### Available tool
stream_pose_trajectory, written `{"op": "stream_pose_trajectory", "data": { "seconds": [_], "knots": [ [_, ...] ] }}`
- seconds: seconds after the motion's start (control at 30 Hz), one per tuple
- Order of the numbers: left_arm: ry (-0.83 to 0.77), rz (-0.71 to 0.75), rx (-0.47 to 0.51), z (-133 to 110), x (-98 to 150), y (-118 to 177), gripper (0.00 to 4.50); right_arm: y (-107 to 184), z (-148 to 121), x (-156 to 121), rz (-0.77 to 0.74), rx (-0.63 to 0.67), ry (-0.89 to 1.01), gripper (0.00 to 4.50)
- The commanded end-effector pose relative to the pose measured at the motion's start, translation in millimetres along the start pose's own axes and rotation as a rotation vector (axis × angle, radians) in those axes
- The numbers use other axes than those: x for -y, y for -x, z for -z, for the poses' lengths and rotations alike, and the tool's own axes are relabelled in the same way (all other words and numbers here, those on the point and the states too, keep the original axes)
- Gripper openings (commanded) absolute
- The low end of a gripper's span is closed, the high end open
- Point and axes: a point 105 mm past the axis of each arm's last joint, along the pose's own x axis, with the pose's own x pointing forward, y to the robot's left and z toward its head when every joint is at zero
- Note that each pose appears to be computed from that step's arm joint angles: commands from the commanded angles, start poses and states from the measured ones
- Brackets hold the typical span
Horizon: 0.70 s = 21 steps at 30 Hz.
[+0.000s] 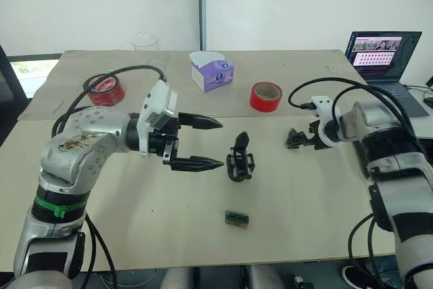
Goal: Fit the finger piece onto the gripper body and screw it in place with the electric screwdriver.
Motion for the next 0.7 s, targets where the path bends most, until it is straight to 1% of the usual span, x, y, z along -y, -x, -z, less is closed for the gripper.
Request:
{"op": "stream_pose_trajectory", "data": {
  "seconds": [0.03,0.1,0.2,0.27,0.3,0.33,0.37,0.4,0.43,0.5,0.53,0.57,0.6,0.7],
  "knots": [
    [-0.044,-0.011,0.019,-11,1,1,4.49,3,-10,6,0.023,0.026,0.017,4.25],
    [-0.043,-0.022,0.021,-11,1,1,4.50,0,-8,6,0.016,0.012,0.025,3.71],
    [-0.030,-0.042,0.015,-10,-4,1,4.50,-3,-13,2,-0.012,0.048,0.073,2.62],
    [-0.019,-0.072,-0.016,-4,-10,1,4.50,-2,-14,6,-0.018,0.080,0.186,1.94],
    [-0.006,-0.096,-0.020,-1,-14,2,4.50,2,-14,8,-0.040,0.106,0.217,1.53],
    [0.008,-0.118,-0.013,0,-18,2,4.50,8,-13,11,-0.050,0.124,0.256,1.23],
    [0.030,-0.141,0.006,0,-22,2,4.50,15,-15,13,-0.058,0.178,0.343,1.10],
    [0.063,-0.171,0.034,-1,-28,1,4.50,26,-18,11,-0.068,0.246,0.474,1.10],
    [0.085,-0.190,0.053,-2,-31,1,4.50,33,-19,7,-0.075,0.288,0.573,1.10],
    [0.164,-0.247,0.108,-4,-41,-3,4.50,53,-18,-5,-0.083,0.399,0.722,1.10],
    [0.190,-0.263,0.124,-5,-44,-4,4.50,58,-17,-10,-0.086,0.433,0.751,1.10],
    [0.250,-0.298,0.160,-5,-51,-8,4.50,69,-19,-20,-0.091,0.510,0.778,1.10],
    [0.291,-0.320,0.181,-5,-55,-10,4.50,76,-20,-27,-0.093,0.560,0.789,1.10],
    [0.443,-0.386,0.285,-7,-73,-23,4.50,99,-35,-59,-0.088,0.780,0.790,1.10]
  ]
}}
